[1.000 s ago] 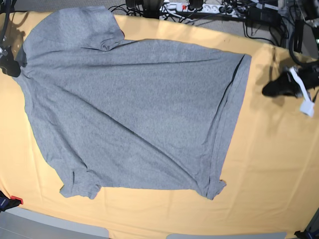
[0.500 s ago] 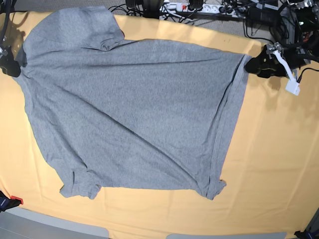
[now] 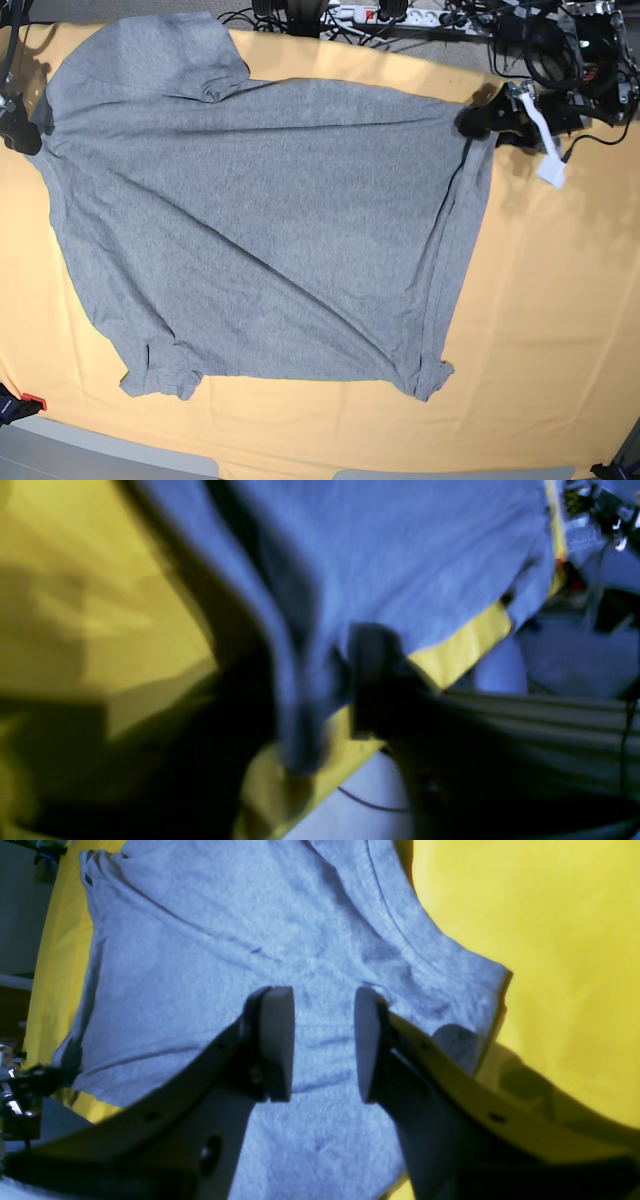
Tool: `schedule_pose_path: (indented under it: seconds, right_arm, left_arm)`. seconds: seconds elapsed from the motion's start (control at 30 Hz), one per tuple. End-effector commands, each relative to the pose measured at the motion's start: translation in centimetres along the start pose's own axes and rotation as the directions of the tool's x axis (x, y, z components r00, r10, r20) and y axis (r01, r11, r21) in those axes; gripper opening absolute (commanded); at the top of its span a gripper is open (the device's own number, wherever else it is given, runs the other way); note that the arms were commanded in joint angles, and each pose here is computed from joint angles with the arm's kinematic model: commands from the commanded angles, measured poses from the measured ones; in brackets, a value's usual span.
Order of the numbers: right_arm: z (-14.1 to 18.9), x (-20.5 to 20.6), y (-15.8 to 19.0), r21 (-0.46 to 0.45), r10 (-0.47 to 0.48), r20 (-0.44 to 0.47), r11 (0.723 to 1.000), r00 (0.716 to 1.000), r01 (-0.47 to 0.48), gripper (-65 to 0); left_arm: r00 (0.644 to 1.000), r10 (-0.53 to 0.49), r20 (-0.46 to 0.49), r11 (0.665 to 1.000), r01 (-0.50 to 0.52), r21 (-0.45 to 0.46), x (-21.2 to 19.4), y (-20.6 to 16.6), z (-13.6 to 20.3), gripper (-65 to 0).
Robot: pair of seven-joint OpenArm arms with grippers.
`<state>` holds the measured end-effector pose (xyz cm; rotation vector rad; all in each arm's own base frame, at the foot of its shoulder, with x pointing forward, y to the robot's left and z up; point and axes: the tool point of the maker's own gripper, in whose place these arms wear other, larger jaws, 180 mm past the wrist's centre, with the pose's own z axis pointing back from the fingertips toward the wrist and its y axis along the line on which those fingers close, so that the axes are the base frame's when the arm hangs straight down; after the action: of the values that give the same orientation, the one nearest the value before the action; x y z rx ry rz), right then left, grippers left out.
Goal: Layout the t-shirt on the table in an organized manner, then fold the t-shirt properly
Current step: 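Move the left gripper to the shirt's sleeve corner and grasp it, then pull the held sleeve corner with the left gripper away from the right gripper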
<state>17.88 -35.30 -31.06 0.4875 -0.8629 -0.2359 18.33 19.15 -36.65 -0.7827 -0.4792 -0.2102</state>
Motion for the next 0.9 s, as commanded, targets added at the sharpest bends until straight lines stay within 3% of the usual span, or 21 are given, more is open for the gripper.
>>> schedule_pose_path:
  seconds: [0.0,0.17,0.43,0.87]
  right_arm:
    - [0.6,1.7,0.3,0.006,0.042,0.039,0.999,0.998,-0.043,-42.3]
    - [1.1,1.0,0.0,-0.009,0.045,0.003,0.999,0.999,-0.045,-42.3]
    - [1.7,0.8,-0.4,-0.023,0.054,-0.025,0.998,0.998,-0.055,-42.3]
    - [1.7,0.8,-0.4,-0.023,0.055,-0.025,0.998,0.998,-0.055,-42.3]
  left_arm:
    - [0.999,-0.019,-0.046,0.999,0.021,0.044,-0.6,0.8,0.6,-63.9]
    - [0.999,-0.034,0.024,0.991,0.031,0.130,1.2,2.6,2.5,-65.0]
    - [0.982,-0.082,0.170,0.957,0.030,0.289,5.4,5.3,8.7,-65.0]
    - [0.996,0.079,0.036,0.944,-0.087,0.318,-2.6,5.7,10.0,-65.0]
